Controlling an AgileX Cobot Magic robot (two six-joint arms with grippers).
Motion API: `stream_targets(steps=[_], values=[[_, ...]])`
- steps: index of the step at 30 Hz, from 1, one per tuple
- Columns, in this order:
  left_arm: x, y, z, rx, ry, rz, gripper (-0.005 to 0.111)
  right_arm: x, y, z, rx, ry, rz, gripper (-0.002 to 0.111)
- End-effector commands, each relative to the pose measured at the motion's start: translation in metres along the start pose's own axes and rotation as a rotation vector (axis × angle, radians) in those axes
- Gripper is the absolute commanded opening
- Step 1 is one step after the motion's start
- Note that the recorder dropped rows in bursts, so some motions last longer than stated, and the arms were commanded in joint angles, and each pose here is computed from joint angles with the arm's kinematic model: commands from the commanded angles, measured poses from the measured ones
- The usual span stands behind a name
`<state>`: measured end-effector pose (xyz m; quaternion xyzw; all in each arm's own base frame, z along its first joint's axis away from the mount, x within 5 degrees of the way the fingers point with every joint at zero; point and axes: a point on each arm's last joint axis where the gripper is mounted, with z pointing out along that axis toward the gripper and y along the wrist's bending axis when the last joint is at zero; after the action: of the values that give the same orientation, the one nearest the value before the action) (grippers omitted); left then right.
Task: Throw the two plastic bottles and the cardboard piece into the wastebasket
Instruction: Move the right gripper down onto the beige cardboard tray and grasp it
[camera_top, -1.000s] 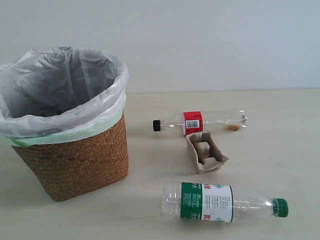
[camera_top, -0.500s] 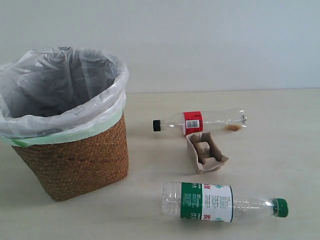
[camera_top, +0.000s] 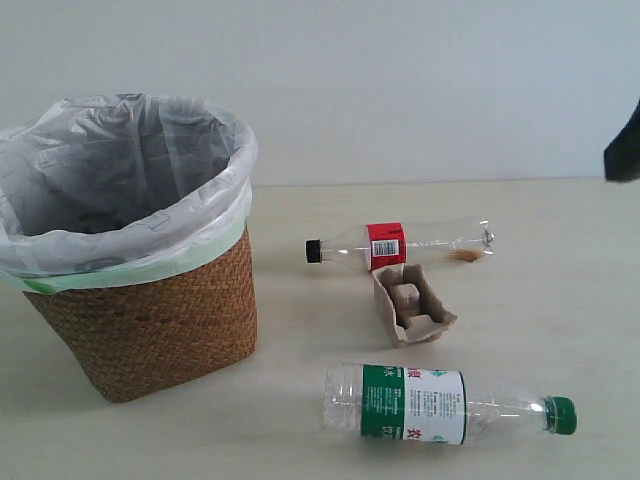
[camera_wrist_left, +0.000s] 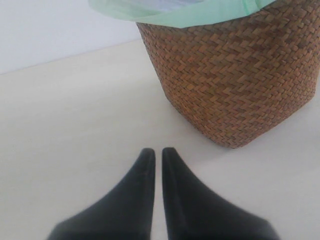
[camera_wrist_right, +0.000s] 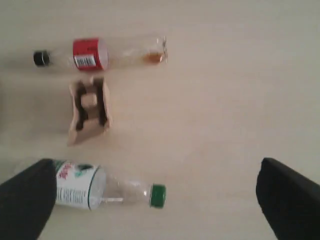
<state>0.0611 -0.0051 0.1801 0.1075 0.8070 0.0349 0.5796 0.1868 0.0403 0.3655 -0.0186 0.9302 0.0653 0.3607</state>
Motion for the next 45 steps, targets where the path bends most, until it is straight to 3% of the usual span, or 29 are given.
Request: stream_targets(steps=[1, 4, 10, 17, 20, 24, 26, 32, 45], values=[[0.0, 0.0, 0.0, -0.003, -0.011, -0.018, 0.004, 0.005, 0.005, 0.036, -0.019, 0.225, -0.013, 0.105], [0.0, 0.0, 0.0, -0.004, -0.013, -0.018, 0.004, 0.007, 0.01, 0.056, -0.059, 0.343, -0.048, 0.105], [0.0, 0.0, 0.0, -0.004, -0.013, -0.018, 0.004, 0.006, 0.028, 0.081, -0.283, 0.517, -0.197, 0.105], [0.0, 0.0, 0.0, -0.004, -0.013, -0.018, 0.004, 0.016, 0.064, 0.112, -0.433, 0.52, -0.536, 0.105], [0.0, 0.0, 0.0, -0.004, -0.013, -0.018, 0.004, 0.017, 0.081, 0.128, -0.362, 0.465, -0.557, 0.105], [0.0, 0.0, 0.0, -0.004, -0.013, -0.018, 0.004, 0.012, 0.094, 0.151, -0.228, 0.361, -0.463, 0.105], [0.0, 0.0, 0.0, -0.004, -0.013, -0.018, 0.004, 0.006, 0.097, 0.168, -0.165, 0.339, -0.326, 0.105], [0.0, 0.0, 0.0, -0.004, -0.013, -0.018, 0.004, 0.003, 0.112, 0.217, -0.174, 0.39, -0.273, 0.105], [0.0, 0.0, 0.0, -0.004, -0.013, -0.018, 0.004, 0.009, 0.117, 0.283, -0.124, 0.346, -0.355, 0.105]])
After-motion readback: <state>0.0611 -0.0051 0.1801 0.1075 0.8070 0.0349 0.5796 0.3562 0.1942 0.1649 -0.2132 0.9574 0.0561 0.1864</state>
